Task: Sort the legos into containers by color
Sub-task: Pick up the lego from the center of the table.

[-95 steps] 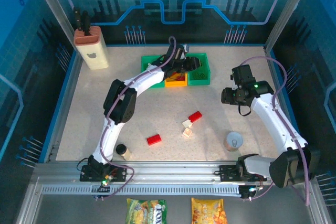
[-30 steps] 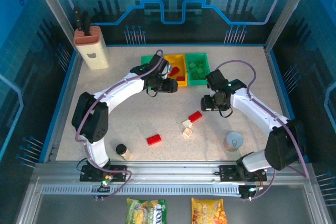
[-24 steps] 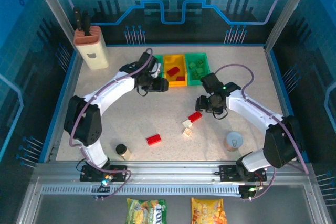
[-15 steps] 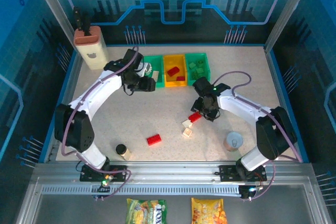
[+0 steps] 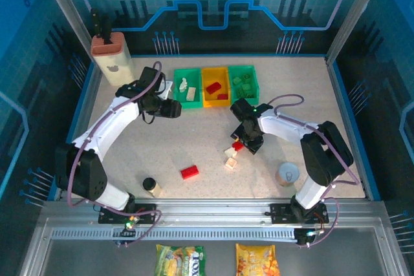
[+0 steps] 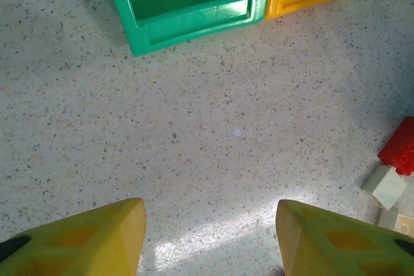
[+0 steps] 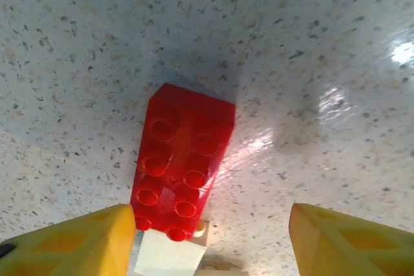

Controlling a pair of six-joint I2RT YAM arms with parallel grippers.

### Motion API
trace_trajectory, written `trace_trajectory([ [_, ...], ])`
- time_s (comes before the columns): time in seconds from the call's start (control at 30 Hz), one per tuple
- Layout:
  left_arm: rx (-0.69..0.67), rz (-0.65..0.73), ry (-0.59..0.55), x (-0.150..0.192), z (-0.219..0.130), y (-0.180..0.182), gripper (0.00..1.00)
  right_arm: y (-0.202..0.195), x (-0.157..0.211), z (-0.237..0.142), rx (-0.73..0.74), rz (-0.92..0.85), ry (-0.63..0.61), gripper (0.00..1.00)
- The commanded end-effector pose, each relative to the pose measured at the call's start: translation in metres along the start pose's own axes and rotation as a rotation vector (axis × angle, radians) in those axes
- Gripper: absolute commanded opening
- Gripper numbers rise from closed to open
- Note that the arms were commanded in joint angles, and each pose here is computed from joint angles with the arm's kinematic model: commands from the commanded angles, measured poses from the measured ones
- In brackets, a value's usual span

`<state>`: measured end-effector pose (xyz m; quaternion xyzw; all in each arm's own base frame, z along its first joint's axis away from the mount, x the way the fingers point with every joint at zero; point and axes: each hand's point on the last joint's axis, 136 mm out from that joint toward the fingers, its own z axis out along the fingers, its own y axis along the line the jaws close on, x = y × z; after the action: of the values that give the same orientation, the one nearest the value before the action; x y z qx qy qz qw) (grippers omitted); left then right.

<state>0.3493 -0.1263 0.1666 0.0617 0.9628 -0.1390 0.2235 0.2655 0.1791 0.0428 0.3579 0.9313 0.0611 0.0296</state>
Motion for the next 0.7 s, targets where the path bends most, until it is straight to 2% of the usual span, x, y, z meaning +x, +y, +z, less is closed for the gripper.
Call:
trace_trajectory([
  [0.0,0.034,0.032,-0.096,-0.015,-0.013,-0.002,0.56,0.011,0.006,0.002,-0.007,0.018,0.016,0.65],
  [0.3,0.029,0.021,-0.097,-0.011,-0.012,0.002,0.56,0.014,0.005,0.016,0.021,0.017,0.026,0.62],
  [0.67,0.024,0.016,-0.099,-0.012,-0.013,0.005,0.56,0.014,0.000,0.021,0.061,-0.027,0.003,0.52],
])
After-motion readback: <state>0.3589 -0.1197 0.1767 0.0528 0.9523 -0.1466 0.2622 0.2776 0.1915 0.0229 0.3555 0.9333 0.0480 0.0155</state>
